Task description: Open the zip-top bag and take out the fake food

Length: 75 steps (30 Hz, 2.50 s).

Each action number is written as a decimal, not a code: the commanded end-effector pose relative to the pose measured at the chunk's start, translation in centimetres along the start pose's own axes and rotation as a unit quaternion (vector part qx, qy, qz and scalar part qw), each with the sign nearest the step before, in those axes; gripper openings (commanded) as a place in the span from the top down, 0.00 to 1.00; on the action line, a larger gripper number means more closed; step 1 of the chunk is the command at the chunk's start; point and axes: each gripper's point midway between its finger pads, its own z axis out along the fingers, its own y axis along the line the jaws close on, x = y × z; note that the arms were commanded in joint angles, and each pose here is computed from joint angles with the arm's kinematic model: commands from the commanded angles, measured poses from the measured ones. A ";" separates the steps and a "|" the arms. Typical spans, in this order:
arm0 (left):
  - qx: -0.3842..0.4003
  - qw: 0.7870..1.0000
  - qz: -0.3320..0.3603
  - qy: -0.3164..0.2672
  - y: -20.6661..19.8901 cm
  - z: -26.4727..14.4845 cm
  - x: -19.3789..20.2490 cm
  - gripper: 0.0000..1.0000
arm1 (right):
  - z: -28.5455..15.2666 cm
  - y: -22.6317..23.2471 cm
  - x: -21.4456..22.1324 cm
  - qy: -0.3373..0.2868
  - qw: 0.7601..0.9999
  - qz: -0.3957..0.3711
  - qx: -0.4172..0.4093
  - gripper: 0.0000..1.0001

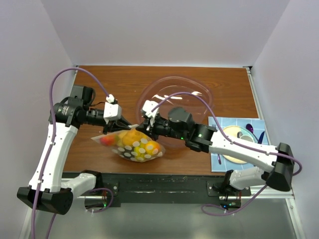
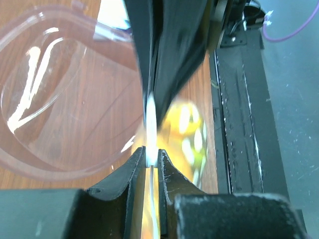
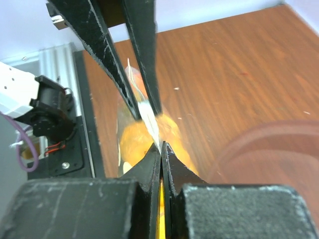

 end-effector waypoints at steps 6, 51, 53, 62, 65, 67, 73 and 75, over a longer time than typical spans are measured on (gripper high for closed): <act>-0.014 0.996 -0.014 0.090 1.0 -0.3 4.5 0.90 | -6.3 -3.2 -4.5 -0.115 0.988 0.034 0.101 1.00; -0.155 0.983 0.007 0.094 5.4 -6.4 3.3 0.95 | -6.3 0.4 -5.3 -0.061 0.994 0.070 0.060 0.37; -0.152 0.984 0.007 0.091 5.2 -6.2 3.1 0.95 | -5.2 0.4 -5.8 -0.052 0.994 0.073 0.059 0.56; -0.152 0.984 0.014 0.093 4.5 -6.1 2.8 0.94 | -0.1 3.1 -4.2 0.002 0.996 0.085 0.011 0.61; -0.151 0.984 0.016 0.093 4.4 -6.1 2.8 0.94 | 0.7 2.9 -2.6 0.019 0.996 0.086 0.018 0.63; -0.151 0.984 0.016 0.093 4.4 -6.0 2.8 0.94 | 0.9 2.8 -2.0 0.027 0.995 0.089 0.024 0.63; -0.147 0.985 0.016 0.089 4.3 -5.9 2.8 0.94 | 1.7 2.7 -0.8 0.052 0.995 0.084 0.027 0.41; -0.146 0.985 0.017 0.087 4.3 -5.8 2.6 0.94 | 1.8 2.6 -0.7 0.054 0.995 0.081 0.029 0.29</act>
